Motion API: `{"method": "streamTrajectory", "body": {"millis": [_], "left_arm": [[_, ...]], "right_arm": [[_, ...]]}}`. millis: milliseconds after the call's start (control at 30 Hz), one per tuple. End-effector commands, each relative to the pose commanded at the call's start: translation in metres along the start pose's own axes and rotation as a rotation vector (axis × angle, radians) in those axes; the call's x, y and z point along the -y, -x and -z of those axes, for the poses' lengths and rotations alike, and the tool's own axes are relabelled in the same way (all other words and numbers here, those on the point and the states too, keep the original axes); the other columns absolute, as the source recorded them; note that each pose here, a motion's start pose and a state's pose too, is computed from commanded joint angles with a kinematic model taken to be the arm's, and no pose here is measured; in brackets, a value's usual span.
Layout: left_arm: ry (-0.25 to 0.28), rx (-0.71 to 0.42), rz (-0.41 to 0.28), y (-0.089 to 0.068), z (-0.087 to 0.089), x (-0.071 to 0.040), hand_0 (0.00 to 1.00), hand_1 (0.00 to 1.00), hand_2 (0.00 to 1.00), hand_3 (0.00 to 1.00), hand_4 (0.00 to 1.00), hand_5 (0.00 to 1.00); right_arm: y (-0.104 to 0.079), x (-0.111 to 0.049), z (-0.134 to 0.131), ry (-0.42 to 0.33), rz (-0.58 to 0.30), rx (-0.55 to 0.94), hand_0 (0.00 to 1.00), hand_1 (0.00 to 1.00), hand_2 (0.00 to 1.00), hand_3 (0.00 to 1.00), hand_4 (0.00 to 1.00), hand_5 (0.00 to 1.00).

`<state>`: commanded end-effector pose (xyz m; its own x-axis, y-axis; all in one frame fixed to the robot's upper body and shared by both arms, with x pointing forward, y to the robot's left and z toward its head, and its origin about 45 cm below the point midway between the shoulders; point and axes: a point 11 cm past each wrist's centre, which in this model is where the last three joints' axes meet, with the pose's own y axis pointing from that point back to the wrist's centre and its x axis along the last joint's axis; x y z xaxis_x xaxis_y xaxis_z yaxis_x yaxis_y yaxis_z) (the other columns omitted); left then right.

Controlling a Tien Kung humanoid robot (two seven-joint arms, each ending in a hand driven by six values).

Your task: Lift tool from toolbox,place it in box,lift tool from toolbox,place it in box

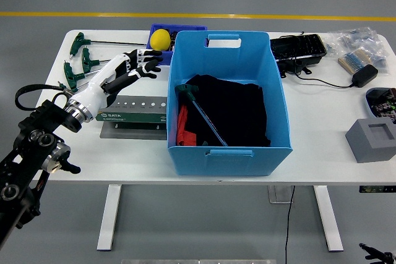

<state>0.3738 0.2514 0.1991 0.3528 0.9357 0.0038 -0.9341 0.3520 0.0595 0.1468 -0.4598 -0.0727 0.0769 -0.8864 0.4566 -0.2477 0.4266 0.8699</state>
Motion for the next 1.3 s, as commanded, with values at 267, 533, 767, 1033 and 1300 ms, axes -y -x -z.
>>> {"method": "streamTrajectory", "body": {"millis": [267, 533, 767, 1033, 1300], "left_arm": [[0.016, -0.262, -0.133, -0.015, 0.032, -0.043, 0.655, 0.709, 0.797, 0.741, 0.963, 0.734], [0.074, -0.266, -0.132, -0.018, 0.016, -0.034, 0.673, 0.724, 0.808, 0.742, 0.948, 0.731], [0.075, -0.221, -0.150, -0.027, 0.014, -0.038, 0.672, 0.724, 0.808, 0.739, 0.948, 0.728], [0.081, -0.197, -0.148, -0.029, 0.010, -0.037, 0.682, 0.728, 0.809, 0.738, 0.935, 0.741], [0.069, -0.202, -0.158, -0.030, 0.014, -0.041, 0.682, 0.729, 0.810, 0.738, 0.927, 0.758]], "right_arm": [[-0.002, 0.000, 0.003, -0.005, -0.006, 0.004, 0.624, 0.600, 0.663, 0.539, 0.783, 0.665], [-0.002, 0.000, 0.007, -0.011, -0.006, -0.002, 0.623, 0.600, 0.662, 0.539, 0.782, 0.664], [-0.004, 0.000, 0.011, -0.020, -0.008, 0.014, 0.623, 0.599, 0.662, 0.539, 0.782, 0.664], [-0.004, 0.000, 0.013, -0.026, -0.009, 0.015, 0.624, 0.597, 0.662, 0.539, 0.780, 0.662], [-0.002, -0.001, 0.014, -0.029, -0.007, 0.015, 0.621, 0.597, 0.663, 0.538, 0.778, 0.661]]}}
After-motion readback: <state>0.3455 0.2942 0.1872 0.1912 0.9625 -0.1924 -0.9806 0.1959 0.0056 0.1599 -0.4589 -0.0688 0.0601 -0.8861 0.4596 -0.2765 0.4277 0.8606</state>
